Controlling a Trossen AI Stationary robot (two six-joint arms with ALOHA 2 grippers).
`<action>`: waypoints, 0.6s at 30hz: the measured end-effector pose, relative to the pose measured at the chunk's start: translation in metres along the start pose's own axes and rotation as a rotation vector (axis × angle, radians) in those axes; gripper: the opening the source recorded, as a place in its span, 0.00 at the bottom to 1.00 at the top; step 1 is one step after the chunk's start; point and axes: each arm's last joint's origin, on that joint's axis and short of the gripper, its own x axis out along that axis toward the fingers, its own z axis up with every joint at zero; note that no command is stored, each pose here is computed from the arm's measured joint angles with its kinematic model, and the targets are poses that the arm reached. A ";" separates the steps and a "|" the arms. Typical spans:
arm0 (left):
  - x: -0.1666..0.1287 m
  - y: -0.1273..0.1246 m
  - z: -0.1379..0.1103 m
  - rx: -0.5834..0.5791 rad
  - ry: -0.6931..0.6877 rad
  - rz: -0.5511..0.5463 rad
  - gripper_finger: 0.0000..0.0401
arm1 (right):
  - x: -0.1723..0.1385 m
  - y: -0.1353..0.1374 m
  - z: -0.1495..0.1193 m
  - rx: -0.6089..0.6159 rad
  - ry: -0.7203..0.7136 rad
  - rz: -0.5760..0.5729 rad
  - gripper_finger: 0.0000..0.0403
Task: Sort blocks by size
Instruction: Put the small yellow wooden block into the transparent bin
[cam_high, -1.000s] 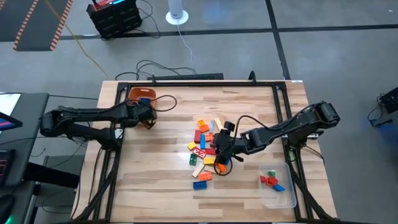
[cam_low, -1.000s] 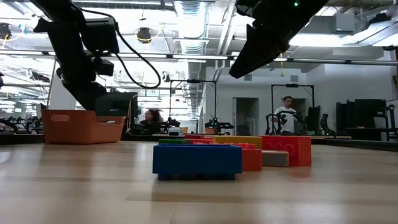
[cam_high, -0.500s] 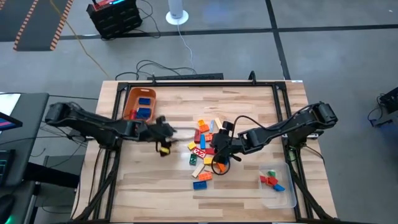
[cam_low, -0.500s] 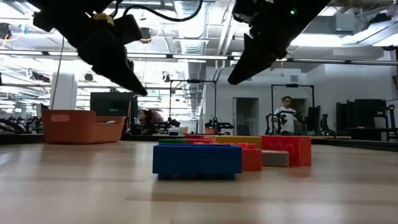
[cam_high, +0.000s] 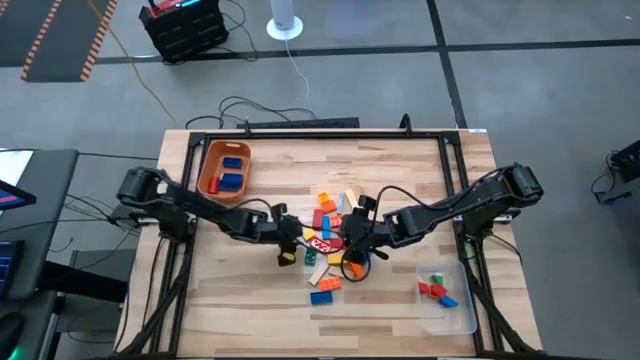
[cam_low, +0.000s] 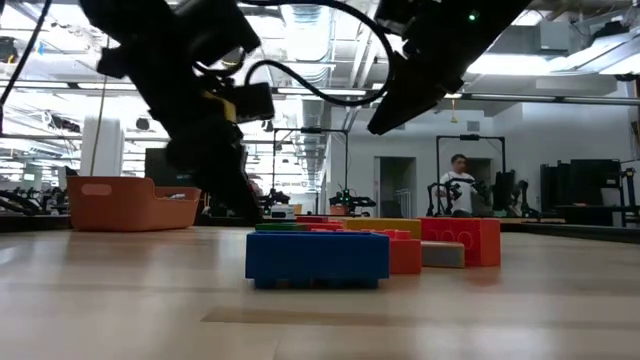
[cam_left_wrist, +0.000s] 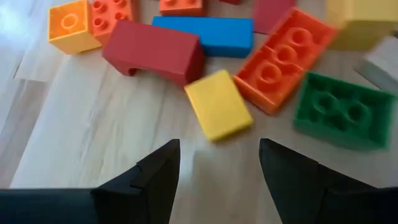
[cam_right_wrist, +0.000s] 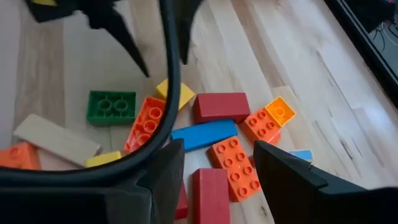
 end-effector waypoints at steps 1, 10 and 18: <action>0.002 0.000 0.001 -0.008 0.002 0.004 0.54 | -0.001 0.002 0.000 -0.003 -0.001 0.004 0.56; 0.008 0.006 0.010 -0.042 -0.010 -0.059 0.54 | -0.004 0.007 -0.002 -0.014 -0.005 0.017 0.56; 0.026 0.005 0.006 -0.088 -0.008 -0.069 0.54 | -0.004 0.007 0.000 -0.006 -0.019 0.023 0.56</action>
